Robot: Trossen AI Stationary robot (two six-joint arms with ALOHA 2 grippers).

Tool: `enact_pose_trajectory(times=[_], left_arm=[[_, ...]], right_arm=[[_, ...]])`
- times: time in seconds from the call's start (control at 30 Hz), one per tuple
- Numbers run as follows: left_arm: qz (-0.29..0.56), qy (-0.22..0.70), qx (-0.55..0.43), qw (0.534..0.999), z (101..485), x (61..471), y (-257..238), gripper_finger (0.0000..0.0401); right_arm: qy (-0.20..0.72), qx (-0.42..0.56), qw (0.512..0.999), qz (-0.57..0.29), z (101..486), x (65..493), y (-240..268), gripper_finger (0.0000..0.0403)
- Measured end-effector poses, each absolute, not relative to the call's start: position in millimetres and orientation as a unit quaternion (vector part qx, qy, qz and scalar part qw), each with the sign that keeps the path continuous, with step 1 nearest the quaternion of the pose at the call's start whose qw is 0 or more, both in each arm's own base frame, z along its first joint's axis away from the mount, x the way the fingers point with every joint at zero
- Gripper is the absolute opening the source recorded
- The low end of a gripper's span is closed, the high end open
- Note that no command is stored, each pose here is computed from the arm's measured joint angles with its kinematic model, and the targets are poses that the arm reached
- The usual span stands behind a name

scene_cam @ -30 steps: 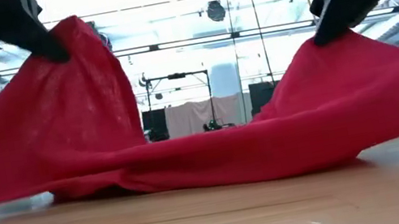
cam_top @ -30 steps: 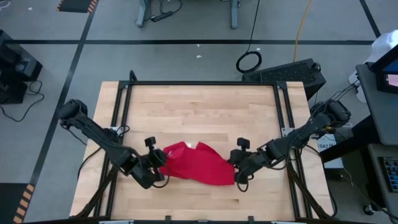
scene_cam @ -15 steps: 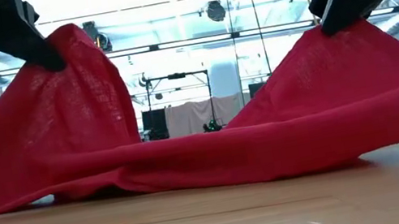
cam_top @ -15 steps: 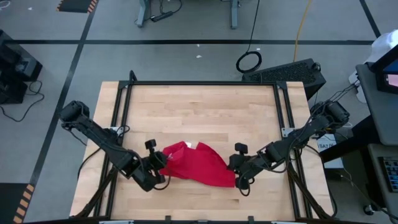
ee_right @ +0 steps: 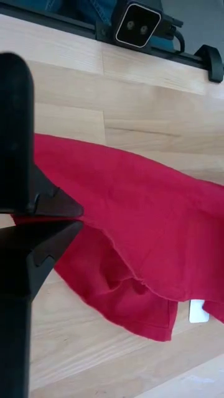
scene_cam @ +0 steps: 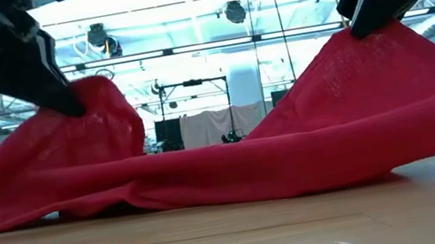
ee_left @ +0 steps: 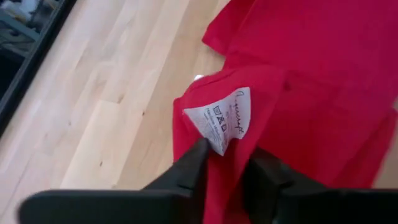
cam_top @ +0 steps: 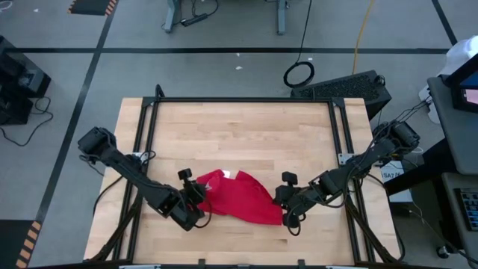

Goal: Roll towel
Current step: Roll the red towel

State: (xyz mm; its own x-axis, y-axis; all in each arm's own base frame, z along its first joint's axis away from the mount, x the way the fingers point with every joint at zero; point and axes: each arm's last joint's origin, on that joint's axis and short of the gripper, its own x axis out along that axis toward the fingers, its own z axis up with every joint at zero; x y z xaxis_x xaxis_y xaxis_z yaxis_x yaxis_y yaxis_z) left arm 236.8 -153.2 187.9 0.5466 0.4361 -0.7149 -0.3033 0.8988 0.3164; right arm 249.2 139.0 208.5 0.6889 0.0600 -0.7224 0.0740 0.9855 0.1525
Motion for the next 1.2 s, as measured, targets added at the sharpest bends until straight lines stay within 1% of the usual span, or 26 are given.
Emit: enact_pose_trajectory(times=[0.17, 0.3, 0.57, 0.73, 0.97, 1.03, 1.1, 1.2], left_arm=[[0.226, 0.438, 0.111, 0.863, 174, 243, -151, 0.0152], [0.23, 0.455, 0.144, 0.848, 162, 249, -147, 0.0173], [0.245, 0.46, 0.15, 0.84, 159, 252, -140, 0.0176], [0.204, 0.46, 0.098, 0.858, 182, 250, -146, 0.0176], [0.194, 0.451, 0.086, 0.867, 200, 240, -146, 0.0176], [0.192, 0.441, 0.073, 0.874, 202, 242, -147, 0.0176], [0.179, 0.409, 0.063, 0.893, 204, 250, -152, 0.0176], [0.16, 0.376, 0.087, 0.908, 202, 261, -158, 0.0176]], right_arm=[[0.392, 0.085, 0.916, -0.002, 209, 250, 139, 0.0006], [0.388, 0.08, 0.918, 0.001, 209, 250, 140, 0.0006], [0.387, 0.076, 0.919, 0.002, 210, 250, 140, 0.0006], [0.387, 0.075, 0.919, 0.003, 210, 250, 139, 0.0006], [0.386, 0.075, 0.919, 0.003, 210, 250, 140, 0.0006], [0.386, 0.075, 0.919, 0.003, 210, 250, 140, 0.0006], [0.386, 0.075, 0.919, 0.003, 210, 250, 140, 0.0006], [0.385, 0.076, 0.92, 0.003, 210, 250, 140, 0.0006]])
